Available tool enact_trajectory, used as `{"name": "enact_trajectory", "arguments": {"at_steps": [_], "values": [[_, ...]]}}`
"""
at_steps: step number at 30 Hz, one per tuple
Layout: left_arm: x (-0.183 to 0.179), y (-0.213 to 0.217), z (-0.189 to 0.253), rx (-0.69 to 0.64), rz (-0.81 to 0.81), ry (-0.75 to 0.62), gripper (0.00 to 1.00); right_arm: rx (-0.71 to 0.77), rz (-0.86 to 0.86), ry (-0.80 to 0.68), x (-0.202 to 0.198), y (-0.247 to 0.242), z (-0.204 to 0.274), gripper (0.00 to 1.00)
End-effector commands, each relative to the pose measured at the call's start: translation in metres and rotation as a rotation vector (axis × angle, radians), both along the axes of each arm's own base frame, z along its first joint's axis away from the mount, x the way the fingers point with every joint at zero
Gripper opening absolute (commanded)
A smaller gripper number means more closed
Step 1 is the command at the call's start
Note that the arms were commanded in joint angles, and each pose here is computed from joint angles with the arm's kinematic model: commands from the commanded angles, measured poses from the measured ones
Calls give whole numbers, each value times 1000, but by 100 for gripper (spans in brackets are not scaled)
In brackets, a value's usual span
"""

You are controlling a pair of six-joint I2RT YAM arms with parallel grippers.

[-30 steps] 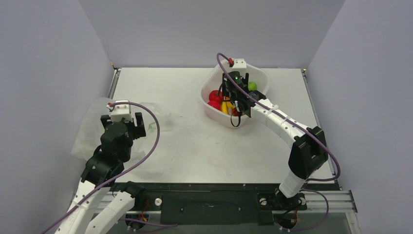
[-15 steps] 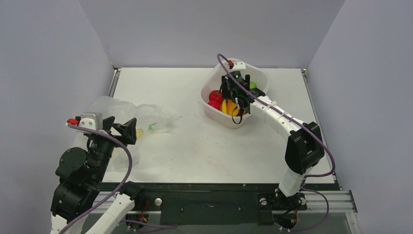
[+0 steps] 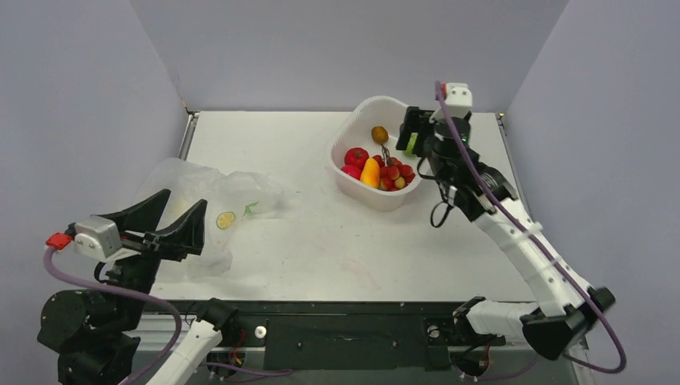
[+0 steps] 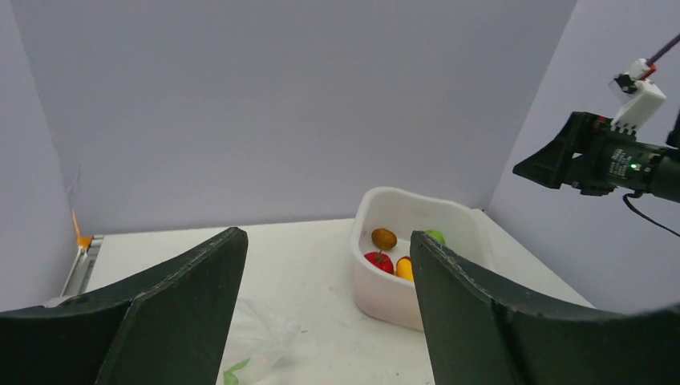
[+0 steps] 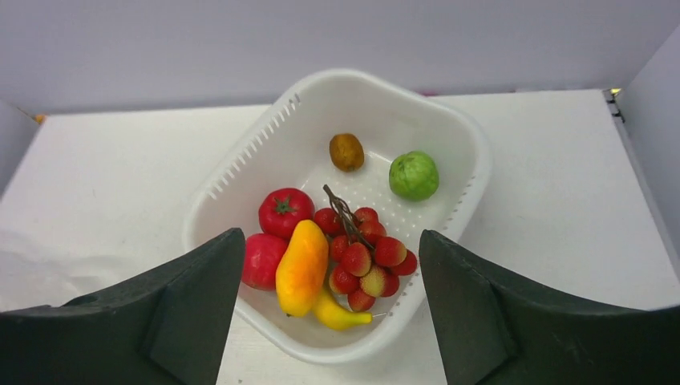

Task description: Take the fake fruits out of the plastic bag

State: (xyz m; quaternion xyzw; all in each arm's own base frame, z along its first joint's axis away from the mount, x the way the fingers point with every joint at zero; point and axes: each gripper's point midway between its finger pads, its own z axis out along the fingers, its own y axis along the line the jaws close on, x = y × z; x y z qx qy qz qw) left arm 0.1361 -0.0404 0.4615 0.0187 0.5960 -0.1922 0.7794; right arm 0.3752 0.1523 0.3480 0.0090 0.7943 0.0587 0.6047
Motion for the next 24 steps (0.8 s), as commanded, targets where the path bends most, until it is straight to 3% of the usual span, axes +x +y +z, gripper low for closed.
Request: {"name": "enact_trajectory", "arguments": {"at_steps": [1, 5, 10, 15, 24], "values": [[-40, 9, 53, -22, -34, -228, 72, 77, -46, -187, -55, -45, 65, 77], [-63, 20, 66, -32, -21, -323, 72, 142, -91, -361, -104, -85, 102, 85], [-78, 30, 69, -45, -2, -388, 72, 199, -167, -521, -151, -128, 118, 86], [-73, 29, 62, -43, 4, -385, 72, 227, -322, -516, -167, -162, 114, 87], [-65, 20, 62, -30, -21, -364, 71, 250, -311, -535, -168, -160, 112, 87]]}}
